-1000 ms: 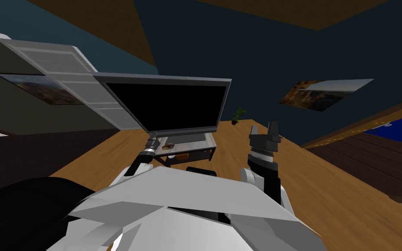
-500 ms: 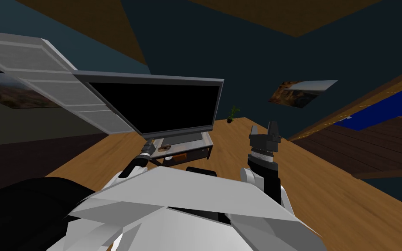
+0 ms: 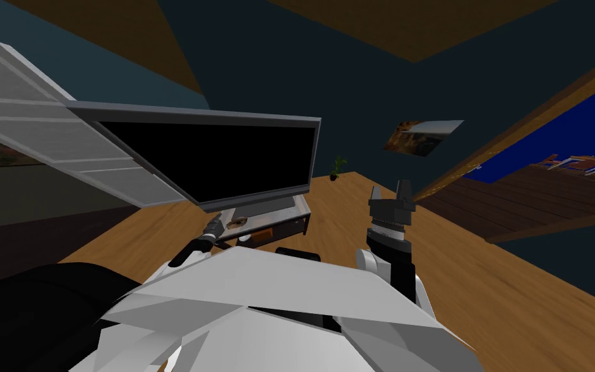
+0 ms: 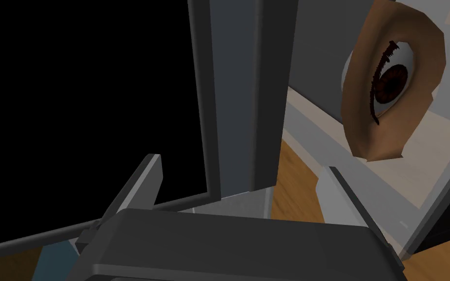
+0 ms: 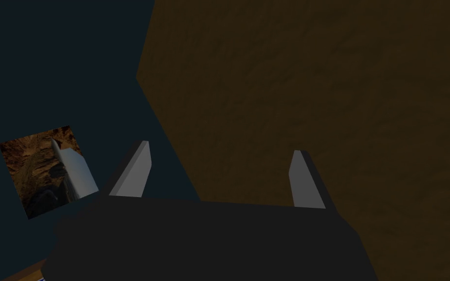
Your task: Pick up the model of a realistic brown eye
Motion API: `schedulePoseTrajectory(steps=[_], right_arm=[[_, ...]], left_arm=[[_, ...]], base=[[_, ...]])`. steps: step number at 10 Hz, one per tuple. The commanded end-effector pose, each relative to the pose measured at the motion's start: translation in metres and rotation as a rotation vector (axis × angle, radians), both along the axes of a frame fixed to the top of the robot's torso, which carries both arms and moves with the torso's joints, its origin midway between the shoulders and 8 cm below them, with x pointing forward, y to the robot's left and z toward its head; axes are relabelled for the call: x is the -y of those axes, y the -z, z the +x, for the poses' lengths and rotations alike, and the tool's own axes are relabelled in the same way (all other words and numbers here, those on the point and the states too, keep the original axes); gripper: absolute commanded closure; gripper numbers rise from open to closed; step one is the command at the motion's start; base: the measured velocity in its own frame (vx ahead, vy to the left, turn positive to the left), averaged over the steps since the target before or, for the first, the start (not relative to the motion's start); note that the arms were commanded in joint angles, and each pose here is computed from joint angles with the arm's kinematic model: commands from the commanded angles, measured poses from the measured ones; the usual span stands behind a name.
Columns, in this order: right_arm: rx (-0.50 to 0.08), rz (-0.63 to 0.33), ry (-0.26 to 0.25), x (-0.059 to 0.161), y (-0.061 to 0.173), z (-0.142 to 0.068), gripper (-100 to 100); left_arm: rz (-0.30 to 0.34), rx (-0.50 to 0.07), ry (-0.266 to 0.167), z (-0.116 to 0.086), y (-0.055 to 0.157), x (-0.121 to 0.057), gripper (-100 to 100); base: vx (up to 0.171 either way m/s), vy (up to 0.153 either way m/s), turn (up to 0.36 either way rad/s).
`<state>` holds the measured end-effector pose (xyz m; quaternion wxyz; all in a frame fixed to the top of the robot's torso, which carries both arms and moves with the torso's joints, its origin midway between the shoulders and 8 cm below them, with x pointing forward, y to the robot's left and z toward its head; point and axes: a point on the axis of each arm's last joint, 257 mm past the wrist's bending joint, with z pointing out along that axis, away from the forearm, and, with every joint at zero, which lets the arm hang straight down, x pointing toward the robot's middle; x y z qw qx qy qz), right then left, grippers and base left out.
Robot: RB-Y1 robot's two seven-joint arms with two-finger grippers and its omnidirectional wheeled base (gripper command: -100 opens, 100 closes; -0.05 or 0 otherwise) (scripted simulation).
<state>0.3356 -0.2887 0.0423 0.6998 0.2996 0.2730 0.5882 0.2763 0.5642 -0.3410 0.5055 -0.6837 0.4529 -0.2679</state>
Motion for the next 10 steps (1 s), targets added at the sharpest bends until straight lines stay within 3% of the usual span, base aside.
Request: schedulePoseTrajectory(steps=[1, 4, 5, 6, 7, 10], right_arm=[[0.000, 0.000, 0.000, 0.000, 0.000, 0.000, 0], [0.000, 0.000, 0.000, 0.000, 0.000, 0.000, 0], [0.000, 0.000, 0.000, 0.000, 0.000, 0.000, 0], [0.000, 0.000, 0.000, 0.000, 0.000, 0.000, 0], [0.000, 0.000, 0.000, 0.000, 0.000, 0.000, 0], [0.000, 0.000, 0.000, 0.000, 0.000, 0.000, 0]], left_arm=[[-0.021, -0.047, -0.027, -0.011, 0.017, -0.010, -100], [-0.072, -0.137, -0.079, -0.035, 0.048, -0.030, -100], [-0.073, -0.139, -0.081, -0.036, 0.049, -0.031, -100], [-0.097, -0.181, -0.106, -0.049, 0.063, -0.039, -100], [-0.097, -0.181, -0.106, -0.049, 0.063, -0.039, -100], [-0.142, -0.258, -0.151, -0.071, 0.088, -0.054, -100]], base=[[0.003, -0.017, -0.087], [0.007, -0.020, -0.105], [0.010, -0.014, -0.067], [0.018, -0.019, -0.125], [0.014, -0.015, -0.054], [0.018, -0.016, -0.083]])
